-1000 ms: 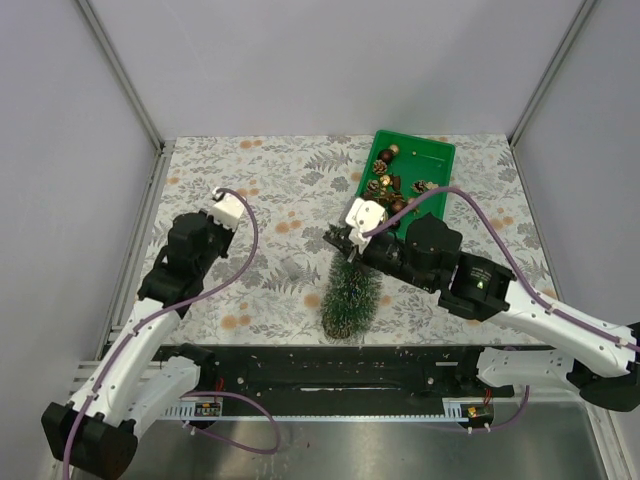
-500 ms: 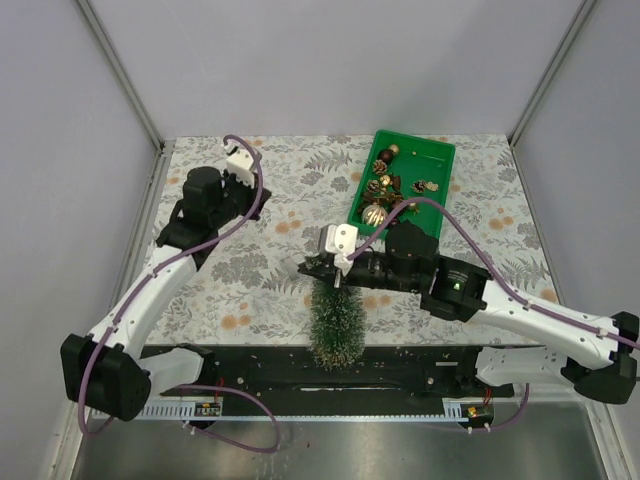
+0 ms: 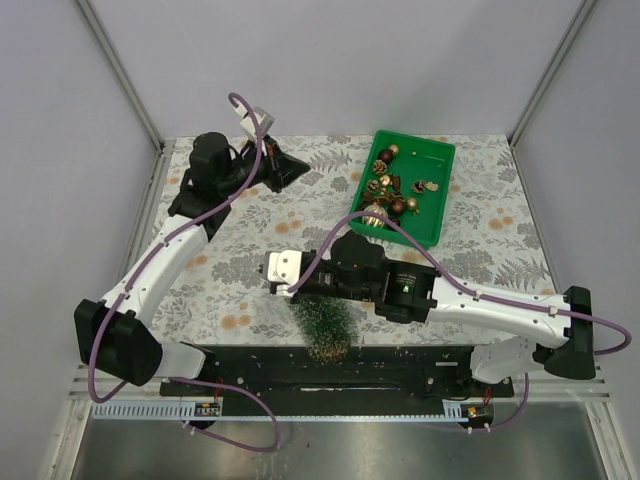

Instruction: Decorate the small christmas tree

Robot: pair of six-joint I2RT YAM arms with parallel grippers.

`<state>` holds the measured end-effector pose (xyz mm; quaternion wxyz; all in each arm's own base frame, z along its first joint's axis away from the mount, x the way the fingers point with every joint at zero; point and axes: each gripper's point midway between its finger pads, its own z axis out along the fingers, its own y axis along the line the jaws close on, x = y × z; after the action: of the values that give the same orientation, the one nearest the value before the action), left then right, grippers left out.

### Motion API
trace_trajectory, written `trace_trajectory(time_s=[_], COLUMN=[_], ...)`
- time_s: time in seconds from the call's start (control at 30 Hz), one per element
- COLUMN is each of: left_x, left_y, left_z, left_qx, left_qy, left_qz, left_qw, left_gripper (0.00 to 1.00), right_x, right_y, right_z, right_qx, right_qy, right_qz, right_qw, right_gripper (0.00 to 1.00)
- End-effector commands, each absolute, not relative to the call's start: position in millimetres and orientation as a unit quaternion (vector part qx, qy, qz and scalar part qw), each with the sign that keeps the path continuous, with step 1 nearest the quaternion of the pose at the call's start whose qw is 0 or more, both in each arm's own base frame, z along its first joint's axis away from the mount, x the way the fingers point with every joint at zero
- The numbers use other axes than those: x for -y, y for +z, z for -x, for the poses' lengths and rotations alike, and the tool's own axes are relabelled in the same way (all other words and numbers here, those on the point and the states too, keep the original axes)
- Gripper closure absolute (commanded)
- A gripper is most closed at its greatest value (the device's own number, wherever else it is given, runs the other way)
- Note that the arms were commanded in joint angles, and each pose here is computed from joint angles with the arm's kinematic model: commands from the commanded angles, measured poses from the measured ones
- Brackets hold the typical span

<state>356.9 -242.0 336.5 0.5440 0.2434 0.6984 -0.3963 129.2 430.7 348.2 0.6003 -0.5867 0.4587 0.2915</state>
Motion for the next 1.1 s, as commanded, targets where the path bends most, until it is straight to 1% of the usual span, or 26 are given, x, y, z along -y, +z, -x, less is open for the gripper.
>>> trace_trajectory(time_s=[0.0,0.17,0.3,0.5,0.67,0.9,1.07], left_x=[259,258,257,256,255,254,255], left_y=[399,407,406,400,403,406,407], left_z=[-338,-333,-329,-324,-322,-320,-316], left_qx=[-0.63,-0.624,-0.625,-0.627,-0.623,-0.619,-0.616], left_qy=[-0.454,-0.457,-0.458,-0.459,-0.458,-0.459,-0.463], left_qz=[-0.27,-0.27,-0.271,-0.276,-0.276,-0.276,-0.278], left_qw=[0.569,0.573,0.571,0.566,0.571,0.574,0.573], left_gripper=[0.91,0.91,0.92,0.92,0.92,0.93,0.93], right_x=[-433,-428,-424,-426,-418,-409,-412], right_y=[400,399,382,365,392,399,385], right_z=[-141,-141,-141,-141,-148,-151,-150], right_qx=[-0.414,-0.41,-0.434,-0.447,-0.436,-0.449,-0.467], right_qy=[0.258,0.25,0.246,0.254,0.238,0.238,0.25], right_qz=[0.566,0.57,0.578,0.575,0.556,0.566,0.57], right_qw=[0.665,0.666,0.645,0.636,0.666,0.649,0.628], right_gripper=[1.0,1.0,1.0,1.0,1.0,1.0,1.0])
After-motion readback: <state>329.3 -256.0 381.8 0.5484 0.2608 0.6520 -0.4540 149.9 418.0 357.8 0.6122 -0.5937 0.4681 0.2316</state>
